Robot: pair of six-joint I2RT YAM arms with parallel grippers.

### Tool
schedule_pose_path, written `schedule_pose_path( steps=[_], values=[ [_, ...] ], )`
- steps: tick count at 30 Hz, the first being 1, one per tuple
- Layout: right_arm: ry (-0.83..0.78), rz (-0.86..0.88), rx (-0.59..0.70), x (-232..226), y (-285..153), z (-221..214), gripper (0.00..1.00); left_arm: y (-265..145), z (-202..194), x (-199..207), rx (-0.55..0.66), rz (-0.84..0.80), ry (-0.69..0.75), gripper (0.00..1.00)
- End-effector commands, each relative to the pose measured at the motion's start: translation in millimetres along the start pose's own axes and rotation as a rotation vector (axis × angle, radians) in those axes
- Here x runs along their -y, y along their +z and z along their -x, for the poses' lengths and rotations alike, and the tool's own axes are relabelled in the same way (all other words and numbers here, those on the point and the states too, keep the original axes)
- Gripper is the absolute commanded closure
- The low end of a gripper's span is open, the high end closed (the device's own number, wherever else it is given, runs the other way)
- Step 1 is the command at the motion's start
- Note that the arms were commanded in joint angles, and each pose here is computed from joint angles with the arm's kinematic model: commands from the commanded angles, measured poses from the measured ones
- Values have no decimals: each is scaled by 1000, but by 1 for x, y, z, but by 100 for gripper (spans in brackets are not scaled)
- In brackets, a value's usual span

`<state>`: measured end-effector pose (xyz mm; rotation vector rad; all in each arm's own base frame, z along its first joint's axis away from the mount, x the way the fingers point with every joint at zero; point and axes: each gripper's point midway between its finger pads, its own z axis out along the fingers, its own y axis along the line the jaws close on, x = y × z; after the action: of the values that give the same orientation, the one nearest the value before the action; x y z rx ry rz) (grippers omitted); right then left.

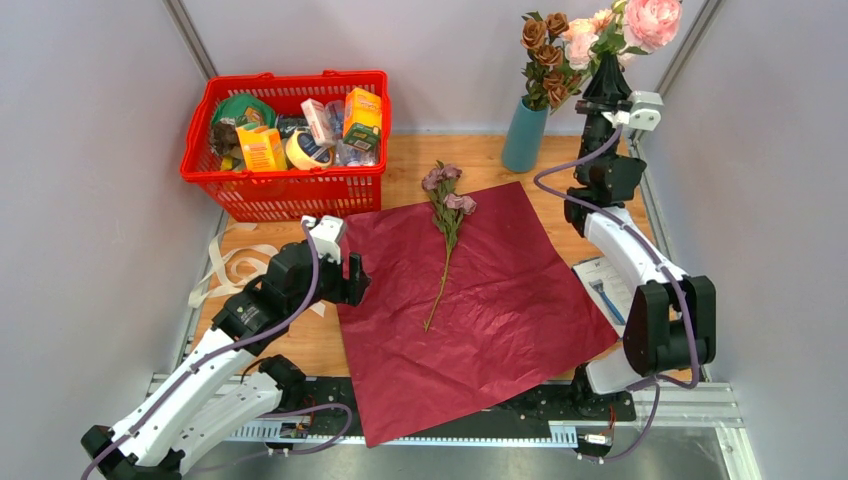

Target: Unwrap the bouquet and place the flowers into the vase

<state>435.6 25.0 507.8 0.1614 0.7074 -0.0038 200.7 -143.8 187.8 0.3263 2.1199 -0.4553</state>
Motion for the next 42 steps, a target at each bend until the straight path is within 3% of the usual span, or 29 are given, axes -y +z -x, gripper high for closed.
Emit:
schedule_pose_path(
  steps=[1,21,33,42],
  values=[
    [33,17,111,-1,16,19,100,1,6,3,23,-12,19,21],
    [70,73,38,-17,32,-84,100,2,6,1,20,-5,20,21],
    [-50,103,-219,-21,13,-168,100,3,5,2,17,-11,20,21],
    [28,67,-479,-21,-15,-221,98,3,5,3,15,-13,23,20]
  ],
)
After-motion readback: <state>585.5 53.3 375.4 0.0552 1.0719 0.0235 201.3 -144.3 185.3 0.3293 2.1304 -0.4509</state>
